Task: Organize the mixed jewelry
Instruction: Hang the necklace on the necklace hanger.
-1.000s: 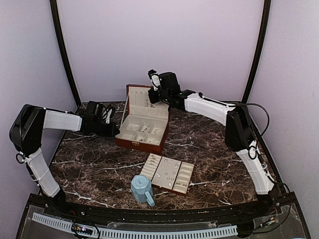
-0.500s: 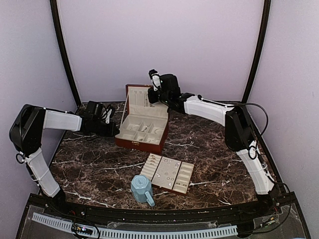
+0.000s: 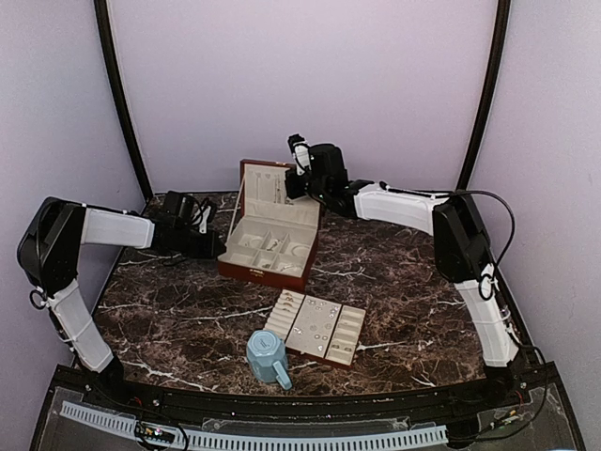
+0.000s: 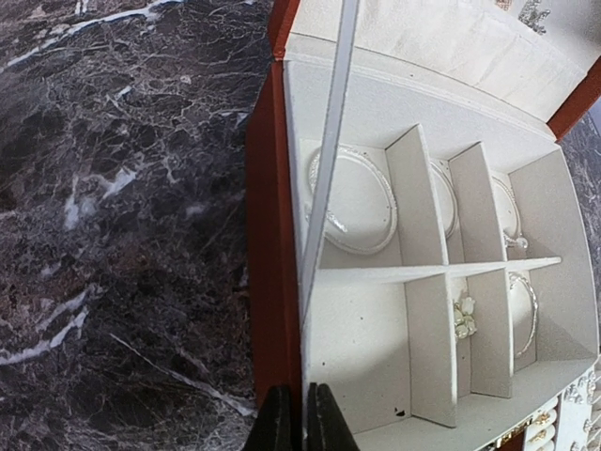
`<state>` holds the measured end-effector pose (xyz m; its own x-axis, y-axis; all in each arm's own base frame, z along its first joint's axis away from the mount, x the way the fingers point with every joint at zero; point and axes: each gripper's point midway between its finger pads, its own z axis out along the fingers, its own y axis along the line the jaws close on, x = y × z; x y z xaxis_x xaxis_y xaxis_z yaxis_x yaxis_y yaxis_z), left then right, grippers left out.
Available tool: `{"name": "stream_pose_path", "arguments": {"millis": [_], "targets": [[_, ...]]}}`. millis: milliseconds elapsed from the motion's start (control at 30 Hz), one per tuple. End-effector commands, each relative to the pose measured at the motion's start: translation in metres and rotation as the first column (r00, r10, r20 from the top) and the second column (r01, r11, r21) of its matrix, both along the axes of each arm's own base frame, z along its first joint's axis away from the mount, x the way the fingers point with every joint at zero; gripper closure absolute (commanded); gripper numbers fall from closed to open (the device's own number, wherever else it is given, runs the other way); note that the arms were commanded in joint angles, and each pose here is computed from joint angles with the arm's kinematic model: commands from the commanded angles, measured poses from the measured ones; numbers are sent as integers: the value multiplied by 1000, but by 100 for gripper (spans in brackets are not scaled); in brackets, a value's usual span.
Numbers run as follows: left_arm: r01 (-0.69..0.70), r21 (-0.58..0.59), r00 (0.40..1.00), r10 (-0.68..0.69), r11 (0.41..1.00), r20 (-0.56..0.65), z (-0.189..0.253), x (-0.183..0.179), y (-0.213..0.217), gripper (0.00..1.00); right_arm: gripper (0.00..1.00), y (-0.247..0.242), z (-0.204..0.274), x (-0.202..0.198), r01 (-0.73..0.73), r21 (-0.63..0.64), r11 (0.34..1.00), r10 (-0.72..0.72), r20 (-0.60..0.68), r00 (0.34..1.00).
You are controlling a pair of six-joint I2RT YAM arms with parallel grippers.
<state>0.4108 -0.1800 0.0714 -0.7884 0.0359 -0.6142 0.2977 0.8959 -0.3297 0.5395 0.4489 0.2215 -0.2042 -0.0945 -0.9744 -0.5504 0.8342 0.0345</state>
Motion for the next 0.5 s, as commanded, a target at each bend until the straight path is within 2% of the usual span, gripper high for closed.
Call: {"name": "stream_pose_path", "arguments": {"millis": [0, 267, 333, 467], "targets": [[51, -72, 992, -58, 996, -110, -2, -38, -22, 100, 100, -25, 65, -5, 19, 122, 992, -31, 94, 995], [59, -112, 990, -73, 992, -122, 8, -45, -43, 97, 100, -39, 57, -17, -15, 135, 991, 8, 46, 999], [62, -126, 991, -75, 990, -106, 16, -45, -45, 94, 100, -38, 58, -19, -40, 142, 989, 35, 39, 999], [67, -136, 994, -78, 988, -79, 31, -43, -46, 80, 100, -38, 58, -19, -55, 149, 987, 52, 24, 998]]}}
